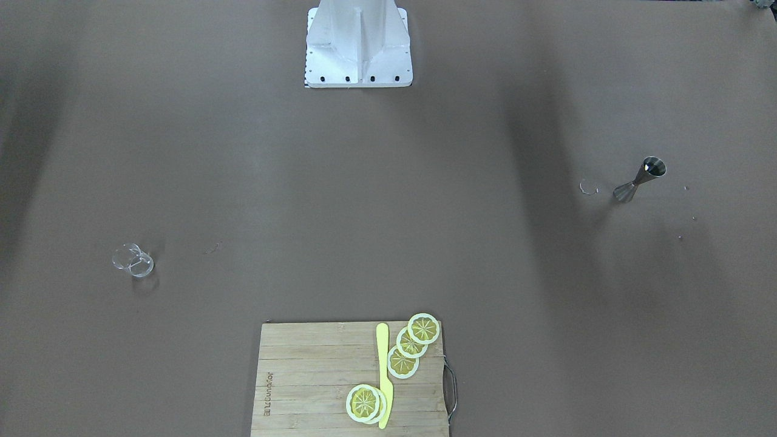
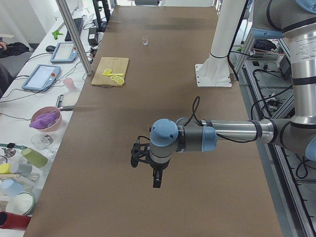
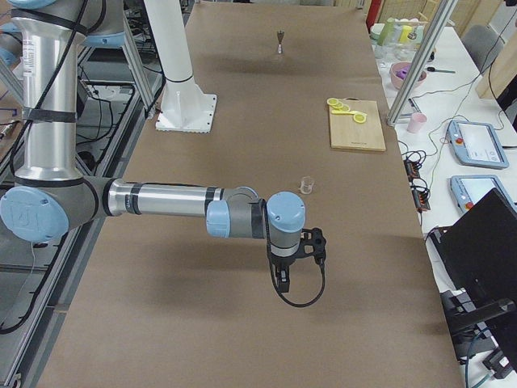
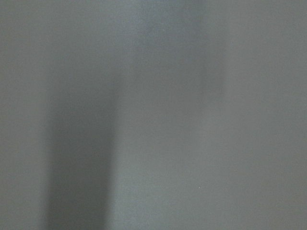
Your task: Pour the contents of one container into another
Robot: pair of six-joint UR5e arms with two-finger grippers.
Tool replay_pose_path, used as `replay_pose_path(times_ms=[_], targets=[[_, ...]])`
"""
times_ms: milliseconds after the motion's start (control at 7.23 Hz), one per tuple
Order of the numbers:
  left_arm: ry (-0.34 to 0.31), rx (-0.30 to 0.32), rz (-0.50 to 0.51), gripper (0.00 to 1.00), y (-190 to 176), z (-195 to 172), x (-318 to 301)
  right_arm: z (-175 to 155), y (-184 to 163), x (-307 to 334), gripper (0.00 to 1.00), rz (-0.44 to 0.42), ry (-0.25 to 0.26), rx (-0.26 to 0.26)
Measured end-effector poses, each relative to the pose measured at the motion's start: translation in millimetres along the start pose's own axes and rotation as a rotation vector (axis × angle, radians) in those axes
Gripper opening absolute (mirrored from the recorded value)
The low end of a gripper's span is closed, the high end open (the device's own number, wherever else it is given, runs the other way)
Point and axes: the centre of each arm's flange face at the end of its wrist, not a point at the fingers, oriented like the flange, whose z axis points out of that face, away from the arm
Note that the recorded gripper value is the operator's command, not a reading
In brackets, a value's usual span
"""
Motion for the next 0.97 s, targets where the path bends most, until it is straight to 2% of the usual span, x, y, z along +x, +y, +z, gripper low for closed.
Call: replay_pose_path(times_ms=[276, 553, 968], targets=[[0.015, 0.008, 0.005, 0.98, -4, -2, 3, 0, -1, 0, 1.0, 0.007, 0.0, -0.001], [0.055, 0.009, -0.001, 0.98, -4, -1, 6, -5, -10, -7, 1.0, 0.054, 0.001, 0.005], [0.06, 0.008, -0.009, 0.98, -5, 1, 5, -4, -16, -11, 1.0, 0.076, 0.01, -0.003]])
